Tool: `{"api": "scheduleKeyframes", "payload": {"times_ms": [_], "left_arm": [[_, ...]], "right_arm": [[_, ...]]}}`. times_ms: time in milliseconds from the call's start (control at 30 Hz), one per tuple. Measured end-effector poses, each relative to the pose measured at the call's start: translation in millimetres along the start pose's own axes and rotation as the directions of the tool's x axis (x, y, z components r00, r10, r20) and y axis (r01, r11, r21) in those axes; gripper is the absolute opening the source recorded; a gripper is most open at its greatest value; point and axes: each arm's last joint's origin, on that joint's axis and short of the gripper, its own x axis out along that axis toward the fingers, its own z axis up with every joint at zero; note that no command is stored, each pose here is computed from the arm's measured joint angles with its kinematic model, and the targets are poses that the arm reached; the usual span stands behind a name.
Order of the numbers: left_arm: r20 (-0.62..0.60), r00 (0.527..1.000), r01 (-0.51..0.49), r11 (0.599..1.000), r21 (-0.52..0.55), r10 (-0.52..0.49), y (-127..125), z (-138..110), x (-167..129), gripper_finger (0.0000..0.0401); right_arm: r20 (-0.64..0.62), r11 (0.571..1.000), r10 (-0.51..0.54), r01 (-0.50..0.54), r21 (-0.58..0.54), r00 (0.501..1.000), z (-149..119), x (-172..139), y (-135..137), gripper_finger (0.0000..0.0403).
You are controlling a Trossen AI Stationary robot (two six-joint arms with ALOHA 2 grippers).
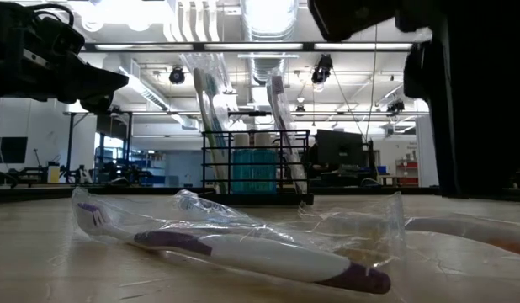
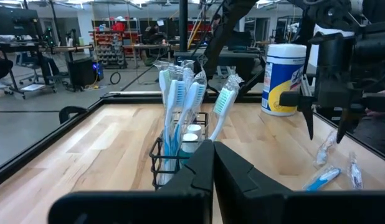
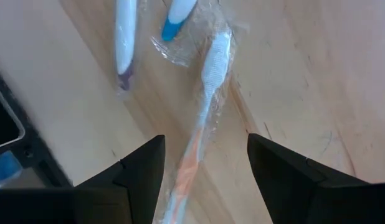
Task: Pick & Place toothbrushing station
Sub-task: Put the orange toothbrush into the black wire organizer
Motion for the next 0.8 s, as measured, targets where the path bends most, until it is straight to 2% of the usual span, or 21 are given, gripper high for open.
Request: {"api": "scheduleKeyframes", "payload": {"times_ms": [233,400,533,800], "left_arm": [[0.0,1.0,0.0,1.0,0.0,0.0,0,0,0,0.0007],[0.0,1.0,0.0,1.0,0.001,0.0,0,0,0,0.0007],[0.0,1.0,0.0,1.0,0.001,0.0,0,0,0,0.0007],[-0.001,1.0,0.0,1.0,0.001,0.0,0,0,0,0.0007]], "right_arm": [[-0.018,0.997,-0.052,0.051,-0.053,0.999,-2,20,-2,0.0219],[-0.019,0.995,-0.063,0.061,-0.079,0.998,-1,26,-2,0.0192],[-0.024,0.993,-0.067,0.064,-0.097,0.997,1,27,-4,0.0147],[-0.03,0.983,-0.087,0.081,-0.167,0.996,3,26,-7,0.0024]]}}
